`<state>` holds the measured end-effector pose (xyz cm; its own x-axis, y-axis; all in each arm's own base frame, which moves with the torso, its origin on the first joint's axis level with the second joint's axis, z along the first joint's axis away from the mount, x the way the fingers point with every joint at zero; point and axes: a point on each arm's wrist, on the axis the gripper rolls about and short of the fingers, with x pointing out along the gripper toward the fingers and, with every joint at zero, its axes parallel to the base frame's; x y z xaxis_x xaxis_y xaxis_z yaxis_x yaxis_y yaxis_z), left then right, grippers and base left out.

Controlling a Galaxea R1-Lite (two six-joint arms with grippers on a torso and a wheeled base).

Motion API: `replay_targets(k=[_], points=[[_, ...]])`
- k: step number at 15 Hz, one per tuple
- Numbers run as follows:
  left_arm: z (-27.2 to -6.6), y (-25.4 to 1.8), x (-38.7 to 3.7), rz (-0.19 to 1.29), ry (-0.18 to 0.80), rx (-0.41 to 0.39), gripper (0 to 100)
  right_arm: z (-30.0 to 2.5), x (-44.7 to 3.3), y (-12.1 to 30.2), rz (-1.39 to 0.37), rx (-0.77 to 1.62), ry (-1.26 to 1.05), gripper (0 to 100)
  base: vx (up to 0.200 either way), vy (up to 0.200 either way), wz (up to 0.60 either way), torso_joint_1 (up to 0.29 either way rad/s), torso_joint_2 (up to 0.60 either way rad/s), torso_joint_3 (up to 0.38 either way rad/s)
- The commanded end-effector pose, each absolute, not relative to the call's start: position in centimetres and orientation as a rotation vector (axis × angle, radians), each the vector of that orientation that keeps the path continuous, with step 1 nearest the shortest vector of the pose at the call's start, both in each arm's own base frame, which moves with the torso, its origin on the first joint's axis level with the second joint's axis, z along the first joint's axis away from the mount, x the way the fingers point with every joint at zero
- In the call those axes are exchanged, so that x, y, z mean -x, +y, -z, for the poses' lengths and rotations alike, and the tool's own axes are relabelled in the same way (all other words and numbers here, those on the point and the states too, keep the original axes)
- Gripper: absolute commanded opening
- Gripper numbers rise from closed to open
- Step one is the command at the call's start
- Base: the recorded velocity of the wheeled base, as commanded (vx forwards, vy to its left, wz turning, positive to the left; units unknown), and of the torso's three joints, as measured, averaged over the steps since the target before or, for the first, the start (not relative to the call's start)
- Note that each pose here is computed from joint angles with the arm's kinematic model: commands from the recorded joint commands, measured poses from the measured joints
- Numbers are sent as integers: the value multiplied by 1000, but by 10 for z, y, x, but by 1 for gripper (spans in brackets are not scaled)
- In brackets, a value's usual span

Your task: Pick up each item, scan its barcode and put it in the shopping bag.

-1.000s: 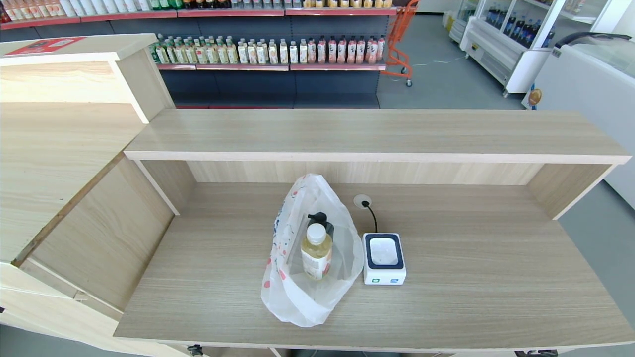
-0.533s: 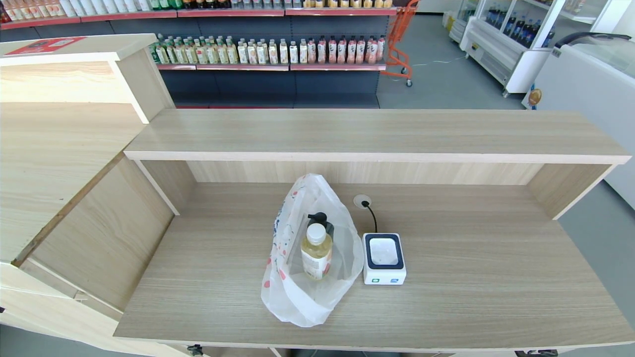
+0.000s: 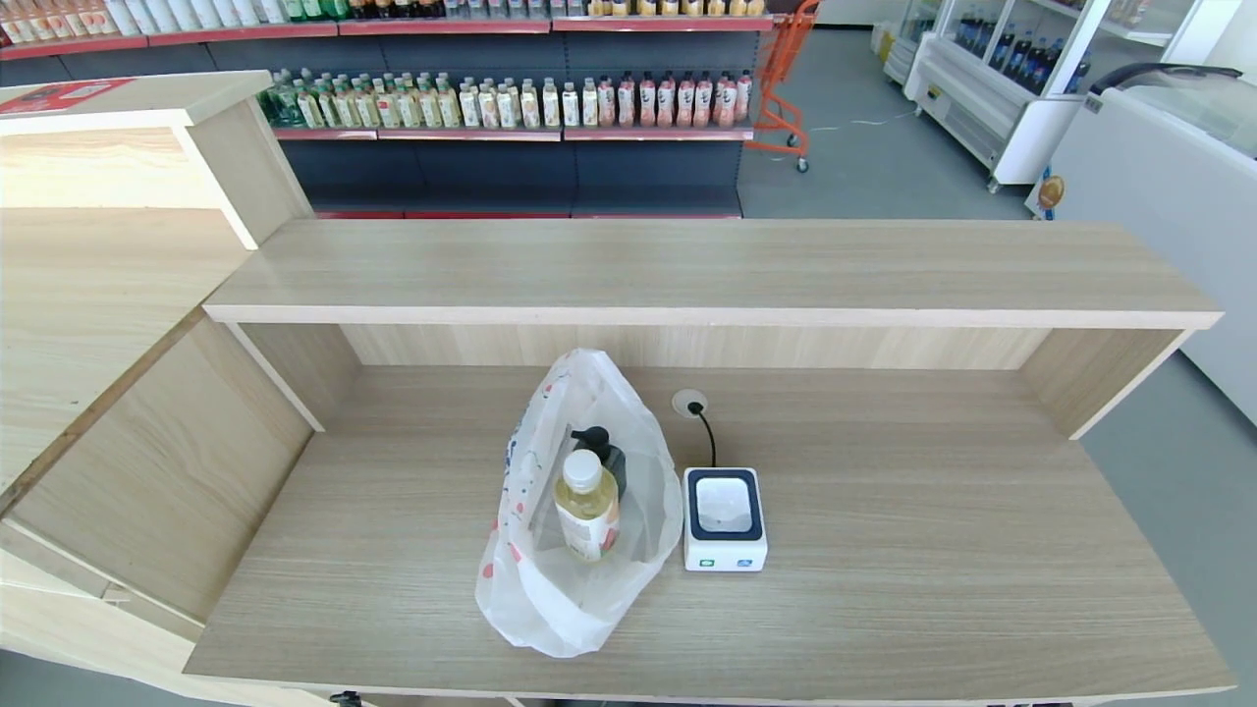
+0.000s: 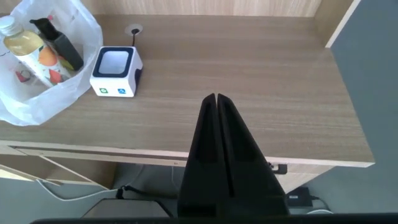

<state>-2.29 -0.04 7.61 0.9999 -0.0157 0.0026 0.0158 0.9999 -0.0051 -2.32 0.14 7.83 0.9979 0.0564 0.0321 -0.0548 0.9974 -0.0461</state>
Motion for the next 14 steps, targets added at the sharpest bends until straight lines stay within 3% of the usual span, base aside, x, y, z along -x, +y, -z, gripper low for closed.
replay_targets(k=[1,4,7,14], points=[[-76,0,23,15,-3,6,100,-78,23,1,-56,45,-30,0,0,0,0,0,0,0],[-76,0,23,17,-3,6,100,-78,23,1,-56,45,-30,0,0,0,0,0,0,0],[-76,0,23,17,-3,6,100,-78,23,1,-56,45,-30,0,200,0,0,-2,1,7],[-76,0,23,15,-3,6,100,-78,23,1,-56,45,-30,0,0,0,0,0,0,0]])
